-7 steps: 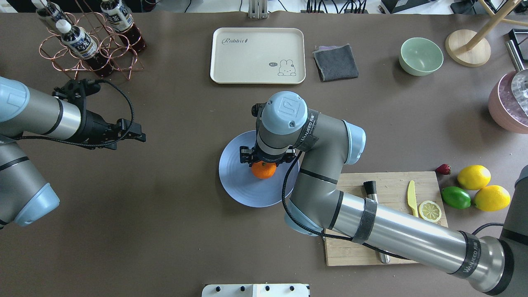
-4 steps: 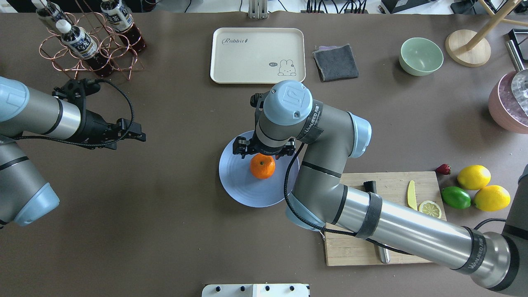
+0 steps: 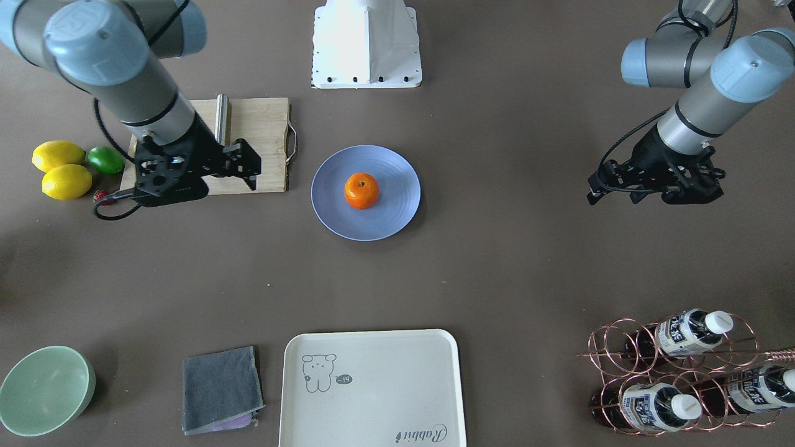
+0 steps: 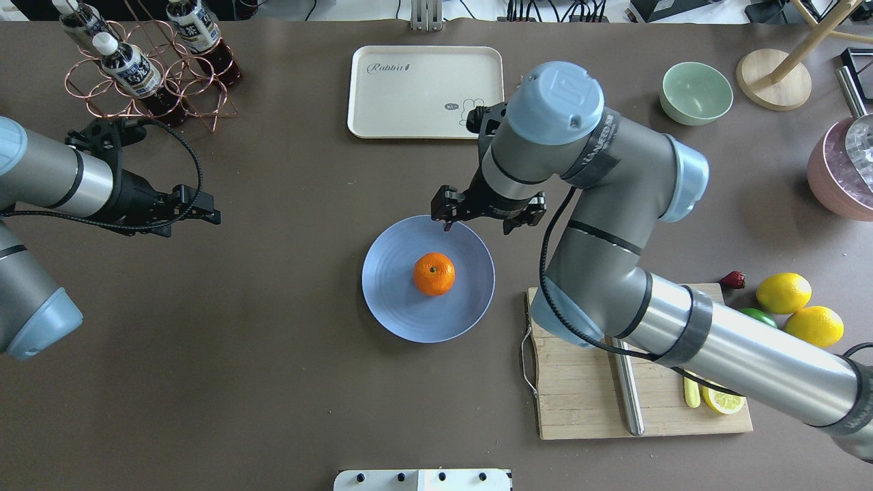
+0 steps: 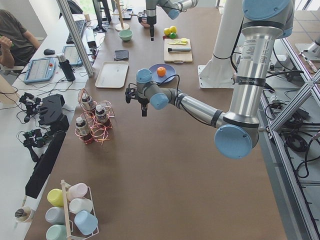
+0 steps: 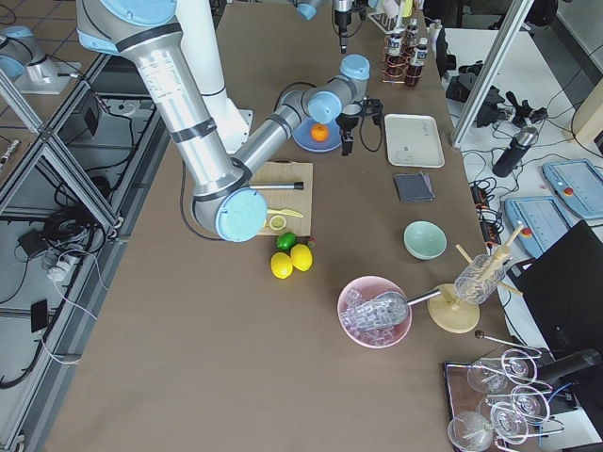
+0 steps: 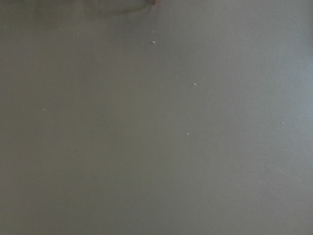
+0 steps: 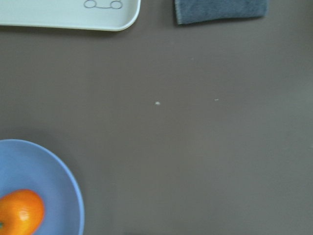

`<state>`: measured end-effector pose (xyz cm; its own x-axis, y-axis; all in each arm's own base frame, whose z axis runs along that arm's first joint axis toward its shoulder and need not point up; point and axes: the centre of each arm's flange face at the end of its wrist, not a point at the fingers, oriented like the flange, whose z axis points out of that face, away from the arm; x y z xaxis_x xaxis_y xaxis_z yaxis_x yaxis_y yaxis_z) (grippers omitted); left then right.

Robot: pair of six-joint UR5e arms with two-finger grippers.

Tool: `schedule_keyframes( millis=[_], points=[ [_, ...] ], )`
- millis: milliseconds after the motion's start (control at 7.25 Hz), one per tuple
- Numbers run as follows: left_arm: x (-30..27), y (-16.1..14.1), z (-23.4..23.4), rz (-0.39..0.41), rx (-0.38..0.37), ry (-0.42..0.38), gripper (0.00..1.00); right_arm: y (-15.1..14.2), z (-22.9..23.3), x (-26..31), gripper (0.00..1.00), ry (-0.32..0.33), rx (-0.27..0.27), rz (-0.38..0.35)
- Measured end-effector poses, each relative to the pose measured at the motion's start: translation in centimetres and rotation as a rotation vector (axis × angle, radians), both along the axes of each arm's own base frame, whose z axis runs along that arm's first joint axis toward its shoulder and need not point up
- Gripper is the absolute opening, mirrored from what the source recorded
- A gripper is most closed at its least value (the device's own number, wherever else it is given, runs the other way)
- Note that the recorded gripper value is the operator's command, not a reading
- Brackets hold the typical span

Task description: Pick orange to plate

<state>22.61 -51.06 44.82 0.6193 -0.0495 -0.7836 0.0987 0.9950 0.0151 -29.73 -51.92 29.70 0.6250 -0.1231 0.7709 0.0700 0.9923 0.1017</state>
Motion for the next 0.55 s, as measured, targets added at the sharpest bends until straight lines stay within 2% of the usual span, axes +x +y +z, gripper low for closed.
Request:
schedule_keyframes(
  millis=[276, 552],
  points=[
    [-10.0, -1.2, 4.0, 0.075, 0.026, -0.033, 0.97, -1.4, 9.2, 12.2, 1.00, 0.022, 0.066, -0.056],
    [-19.9, -0.2, 9.3, 0.132, 0.086, -0.062, 0.97, -0.6, 17.1, 19.6, 1.00, 0.069, 0.107, -0.104]
  ],
)
